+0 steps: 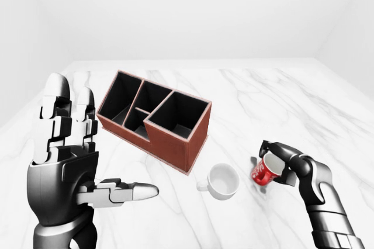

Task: Pick up the red mug and place it to the right of the caddy.

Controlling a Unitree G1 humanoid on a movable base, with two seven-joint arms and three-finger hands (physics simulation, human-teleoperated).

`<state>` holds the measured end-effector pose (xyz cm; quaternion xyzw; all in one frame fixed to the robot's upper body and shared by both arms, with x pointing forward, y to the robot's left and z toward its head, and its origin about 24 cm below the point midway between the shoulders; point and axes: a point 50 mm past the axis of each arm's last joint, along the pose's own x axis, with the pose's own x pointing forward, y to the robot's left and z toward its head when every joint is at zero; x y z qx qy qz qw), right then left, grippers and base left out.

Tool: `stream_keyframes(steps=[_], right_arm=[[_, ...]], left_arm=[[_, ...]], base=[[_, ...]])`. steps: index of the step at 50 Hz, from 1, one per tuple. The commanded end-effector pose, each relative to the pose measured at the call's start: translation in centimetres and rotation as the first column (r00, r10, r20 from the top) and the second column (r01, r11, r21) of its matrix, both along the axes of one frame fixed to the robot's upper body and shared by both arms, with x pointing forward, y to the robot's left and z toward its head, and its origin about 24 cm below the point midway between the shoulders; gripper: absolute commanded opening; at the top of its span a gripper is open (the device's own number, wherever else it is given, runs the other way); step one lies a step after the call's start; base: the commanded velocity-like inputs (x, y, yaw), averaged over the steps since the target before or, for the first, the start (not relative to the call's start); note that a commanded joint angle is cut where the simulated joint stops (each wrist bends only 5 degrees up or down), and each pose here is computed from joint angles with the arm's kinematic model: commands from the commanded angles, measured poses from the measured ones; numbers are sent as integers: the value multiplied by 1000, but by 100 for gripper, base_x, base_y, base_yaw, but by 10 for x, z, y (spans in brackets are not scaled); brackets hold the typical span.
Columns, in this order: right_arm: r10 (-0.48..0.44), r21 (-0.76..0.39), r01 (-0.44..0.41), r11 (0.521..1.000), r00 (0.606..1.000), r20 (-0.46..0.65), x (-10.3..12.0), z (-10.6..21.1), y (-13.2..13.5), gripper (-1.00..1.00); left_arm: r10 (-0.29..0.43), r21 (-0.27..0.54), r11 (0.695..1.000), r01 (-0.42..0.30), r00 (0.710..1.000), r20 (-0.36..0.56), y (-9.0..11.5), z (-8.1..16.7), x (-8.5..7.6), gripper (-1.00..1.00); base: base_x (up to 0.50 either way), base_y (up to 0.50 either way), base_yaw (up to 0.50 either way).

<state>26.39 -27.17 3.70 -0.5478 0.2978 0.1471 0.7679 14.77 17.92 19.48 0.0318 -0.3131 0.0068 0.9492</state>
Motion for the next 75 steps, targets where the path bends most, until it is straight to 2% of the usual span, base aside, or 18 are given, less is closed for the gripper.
stream_keyframes(steps=[1,14,21,22,29,41,53,60,72,75], right_arm=[[0,-21,1,1000,1000,28,-1,7,-1,-100],[5,-74,8,997,987,164,-1,40,-4,-100],[42,-150,10,989,940,339,9,91,-3,-100],[62,-173,6,985,922,383,11,105,-1,-100],[134,-224,-26,974,867,481,23,137,18,-100],[210,-252,-94,963,848,487,47,146,49,-100],[248,-249,-146,957,858,451,56,135,70,-100],[269,-259,-164,952,850,452,60,137,81,-100],[293,-232,-216,949,876,383,68,117,97,-100],[291,-223,-221,950,883,368,68,112,98,-100]], left_arm=[[-1,-1,1000,1,1000,-1,0,0,0,100],[-5,-1,1000,5,1000,1,-1,0,0,100],[-6,0,1000,6,1000,8,-1,2,-2,100],[-5,-1,1000,5,1000,5,-1,1,-1,100],[-2,0,1000,2,1000,19,0,3,-2,100],[-7,2,1000,7,1000,12,-2,2,-2,100],[-9,-6,1000,9,1000,-14,-1,-3,1,100],[-9,-4,1000,9,1000,0,-1,0,-1,100],[-4,-2,1000,4,1000,26,1,4,-4,100],[-7,-4,1000,7,1000,7,0,1,-2,100]], base=[[0,0,0],[0,0,0],[0,0,0],[0,0,0],[0,0,0],[0,0,0],[0,0,0],[0,0,0],[0,0,0],[0,0,0]])
